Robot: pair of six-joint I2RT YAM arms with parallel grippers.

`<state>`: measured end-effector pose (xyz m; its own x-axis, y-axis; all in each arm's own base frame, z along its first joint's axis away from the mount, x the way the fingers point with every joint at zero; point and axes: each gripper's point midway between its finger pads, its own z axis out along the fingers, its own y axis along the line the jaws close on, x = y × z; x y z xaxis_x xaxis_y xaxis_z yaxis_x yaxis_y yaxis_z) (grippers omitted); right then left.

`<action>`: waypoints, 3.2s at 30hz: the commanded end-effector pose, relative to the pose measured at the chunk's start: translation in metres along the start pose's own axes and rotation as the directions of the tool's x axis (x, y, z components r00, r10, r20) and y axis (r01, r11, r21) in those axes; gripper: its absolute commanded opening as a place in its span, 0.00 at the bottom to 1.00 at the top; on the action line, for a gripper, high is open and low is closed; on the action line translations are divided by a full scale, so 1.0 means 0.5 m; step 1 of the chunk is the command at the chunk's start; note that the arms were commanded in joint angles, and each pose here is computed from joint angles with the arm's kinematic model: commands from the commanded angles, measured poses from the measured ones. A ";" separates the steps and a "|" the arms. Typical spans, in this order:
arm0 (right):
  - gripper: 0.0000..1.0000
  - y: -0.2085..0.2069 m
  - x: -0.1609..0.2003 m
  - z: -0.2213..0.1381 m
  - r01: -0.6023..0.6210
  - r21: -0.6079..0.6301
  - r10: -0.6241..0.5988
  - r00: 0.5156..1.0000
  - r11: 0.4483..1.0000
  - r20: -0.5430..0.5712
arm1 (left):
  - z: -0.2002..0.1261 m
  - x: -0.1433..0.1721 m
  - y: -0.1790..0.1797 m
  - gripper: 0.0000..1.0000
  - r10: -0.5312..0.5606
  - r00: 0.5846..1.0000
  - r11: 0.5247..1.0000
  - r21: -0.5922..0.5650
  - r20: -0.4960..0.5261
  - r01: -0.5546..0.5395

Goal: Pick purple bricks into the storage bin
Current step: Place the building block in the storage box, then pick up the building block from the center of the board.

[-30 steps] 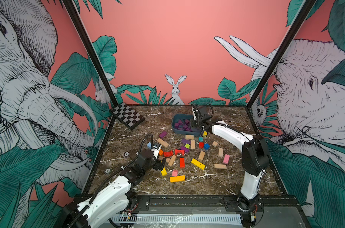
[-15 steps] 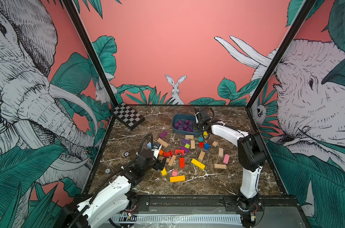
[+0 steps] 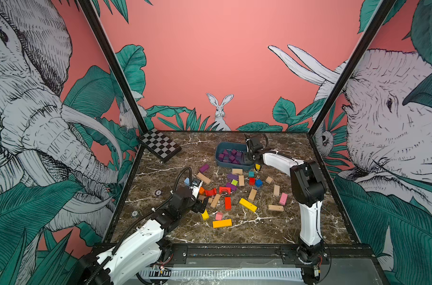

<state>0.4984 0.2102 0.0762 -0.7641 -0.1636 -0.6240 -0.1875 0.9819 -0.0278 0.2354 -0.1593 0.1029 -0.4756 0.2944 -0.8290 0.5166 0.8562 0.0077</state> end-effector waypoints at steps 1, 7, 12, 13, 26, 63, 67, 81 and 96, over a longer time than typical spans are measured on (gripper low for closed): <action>0.19 -0.014 -0.040 0.001 0.020 0.051 -0.023 0.998 0.998 0.062 | 0.000 -0.001 -0.002 0.99 0.006 1.000 1.000 0.003 0.011 -0.006; 0.24 -0.017 -0.048 0.012 0.041 0.074 -0.045 0.997 0.996 0.059 | 0.002 0.001 -0.002 0.99 0.007 1.000 1.000 0.002 0.006 -0.007; 0.34 -0.020 -0.057 0.009 0.063 0.088 -0.069 0.996 0.994 0.061 | 0.003 0.000 -0.003 0.99 0.007 1.000 1.000 0.003 0.003 -0.007; 0.38 -0.022 -0.061 0.005 0.068 0.093 -0.074 0.995 0.993 0.067 | 0.003 0.000 -0.002 0.99 0.007 1.000 1.000 0.002 0.004 -0.007; 0.52 -0.017 -0.116 -0.094 0.084 0.055 -0.091 0.983 0.995 0.156 | 0.004 0.000 -0.003 0.99 0.007 1.000 1.000 0.003 0.003 -0.007; 0.67 0.253 0.200 -0.114 -0.117 -0.310 0.082 0.989 0.944 -0.125 | -0.001 -0.002 -0.003 0.99 0.005 1.000 1.000 0.005 0.018 -0.005; 0.68 0.245 0.211 -0.105 -0.121 -0.282 0.084 0.987 0.952 -0.138 | -0.002 -0.002 -0.003 0.99 0.005 1.000 1.000 0.007 0.021 -0.005; 0.70 0.241 0.206 -0.068 -0.093 -0.226 0.060 0.987 0.970 -0.148 | -0.006 -0.005 -0.002 0.99 0.004 0.999 1.000 0.005 0.033 -0.004; 0.78 0.287 0.170 -0.044 -0.071 -0.261 0.035 0.990 0.963 -0.139 | -0.006 -0.003 -0.001 0.99 0.004 0.999 1.000 0.002 0.032 -0.004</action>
<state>0.3918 0.3311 0.0383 -0.8500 -0.1270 -0.5113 -0.2788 0.9319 0.2321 0.2340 -0.1583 0.1035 -0.4667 0.2915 -0.8350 0.5183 0.8552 0.0089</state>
